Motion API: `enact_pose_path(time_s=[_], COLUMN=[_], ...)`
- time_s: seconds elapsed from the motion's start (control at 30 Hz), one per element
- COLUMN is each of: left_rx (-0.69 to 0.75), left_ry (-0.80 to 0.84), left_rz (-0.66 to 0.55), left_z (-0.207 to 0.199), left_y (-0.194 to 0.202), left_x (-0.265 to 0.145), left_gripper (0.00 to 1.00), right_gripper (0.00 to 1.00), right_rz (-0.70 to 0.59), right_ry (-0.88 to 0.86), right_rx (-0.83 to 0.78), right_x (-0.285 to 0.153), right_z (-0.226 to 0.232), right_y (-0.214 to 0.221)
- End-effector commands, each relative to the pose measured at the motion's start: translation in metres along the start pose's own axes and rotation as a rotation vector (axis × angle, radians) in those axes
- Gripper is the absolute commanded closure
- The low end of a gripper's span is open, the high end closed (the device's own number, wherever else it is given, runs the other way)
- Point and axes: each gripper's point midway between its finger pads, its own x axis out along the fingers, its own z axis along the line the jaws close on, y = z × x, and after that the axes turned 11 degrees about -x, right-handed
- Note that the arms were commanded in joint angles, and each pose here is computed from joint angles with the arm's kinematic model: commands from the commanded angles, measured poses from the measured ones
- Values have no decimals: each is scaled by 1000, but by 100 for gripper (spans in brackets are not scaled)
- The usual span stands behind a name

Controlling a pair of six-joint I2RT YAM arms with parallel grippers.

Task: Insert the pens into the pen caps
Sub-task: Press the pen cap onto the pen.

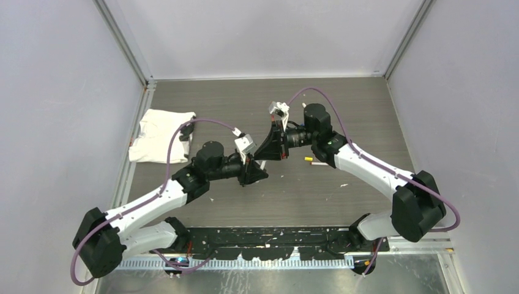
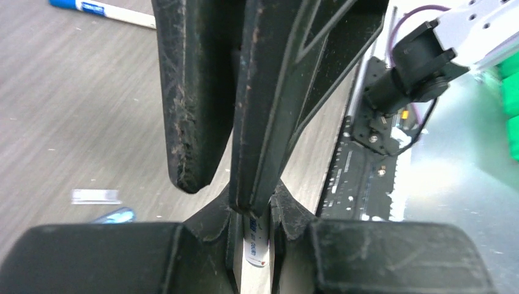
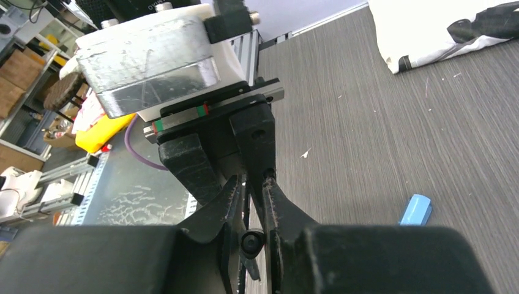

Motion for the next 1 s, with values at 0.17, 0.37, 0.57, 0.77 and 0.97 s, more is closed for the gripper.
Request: enact_pose_path(time_s=[0.17,0.37,0.57,0.77,0.97], left_rx=[304,261,298,231,123], left_ry=[-149,-207,-243,-44,169], left_rz=[-691,-813,-851,-812,-794], left_z=[-20,-16,-14,-29,-49], left_y=[-179,-195,-205,-213,-223], left_x=[-49,-46,-42,-53,-71], left_gripper=[99,100,100,100,99], right_gripper=[99,99,99,99,99], right_rz=[172,155,166,198,215], right_ry=[-47,10,-38,-111,-158], right_rx=[320,384,412,376,317], right_x=[7,11,16,17,17], right_z=[23,11,17,32,44], right_y=[73,78,82,86,87])
